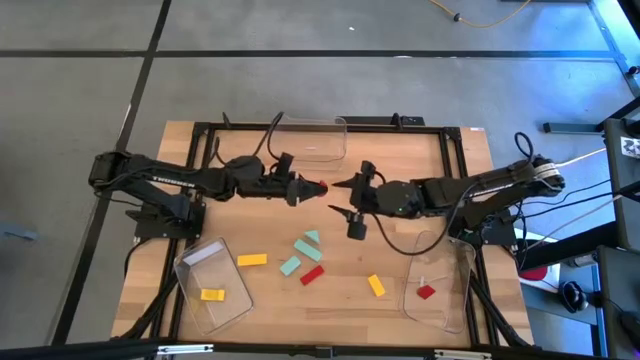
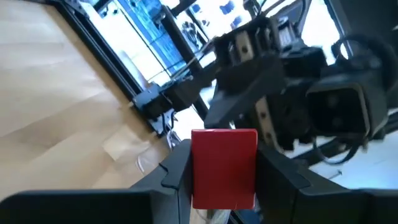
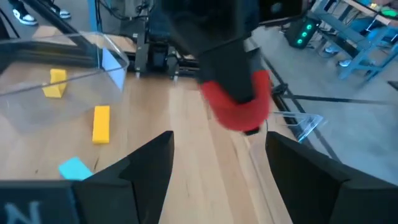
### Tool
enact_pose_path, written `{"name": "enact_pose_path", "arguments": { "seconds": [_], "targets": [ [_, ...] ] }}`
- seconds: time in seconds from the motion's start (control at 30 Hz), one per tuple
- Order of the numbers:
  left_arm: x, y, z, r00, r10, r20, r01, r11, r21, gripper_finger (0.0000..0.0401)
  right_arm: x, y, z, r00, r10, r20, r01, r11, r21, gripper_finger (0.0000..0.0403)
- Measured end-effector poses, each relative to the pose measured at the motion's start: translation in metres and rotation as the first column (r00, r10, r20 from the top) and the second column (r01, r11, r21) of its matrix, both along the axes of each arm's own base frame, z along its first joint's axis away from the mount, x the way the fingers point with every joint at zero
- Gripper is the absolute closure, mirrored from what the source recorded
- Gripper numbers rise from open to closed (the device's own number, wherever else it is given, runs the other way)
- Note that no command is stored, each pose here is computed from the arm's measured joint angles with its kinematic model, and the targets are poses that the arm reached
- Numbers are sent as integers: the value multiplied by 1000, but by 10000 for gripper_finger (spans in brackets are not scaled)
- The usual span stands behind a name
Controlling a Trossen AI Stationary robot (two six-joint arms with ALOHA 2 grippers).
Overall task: Sort & place blocks by color
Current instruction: Put the top red block into the right transparent bin
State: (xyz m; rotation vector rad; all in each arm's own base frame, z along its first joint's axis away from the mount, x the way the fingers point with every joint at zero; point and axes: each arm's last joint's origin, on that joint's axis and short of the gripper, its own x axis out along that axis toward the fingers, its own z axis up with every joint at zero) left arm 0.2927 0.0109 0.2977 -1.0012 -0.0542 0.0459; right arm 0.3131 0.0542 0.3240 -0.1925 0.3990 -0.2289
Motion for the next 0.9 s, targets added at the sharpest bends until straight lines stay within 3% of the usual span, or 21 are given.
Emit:
{"name": "enact_pose_path", "arguments": {
  "seconds": [0.13,0.27,0.57,0.9],
  "targets": [
    [0,0,2,1000,12,27,-12,1000,-22,283,11,0,-10,1000,-8,-9,8,1000,-16,148],
    [-1,-1,5,999,7,50,-4,999,-53,283,21,-3,-10,996,-57,62,61,996,-63,148],
    [0,-2,7,996,-52,73,58,995,-82,283,22,-6,-2,983,-125,136,137,987,-82,148],
    [0,-4,6,992,-106,68,114,984,-134,283,25,2,5,977,60,205,-58,998,-20,148]
  ]
}}
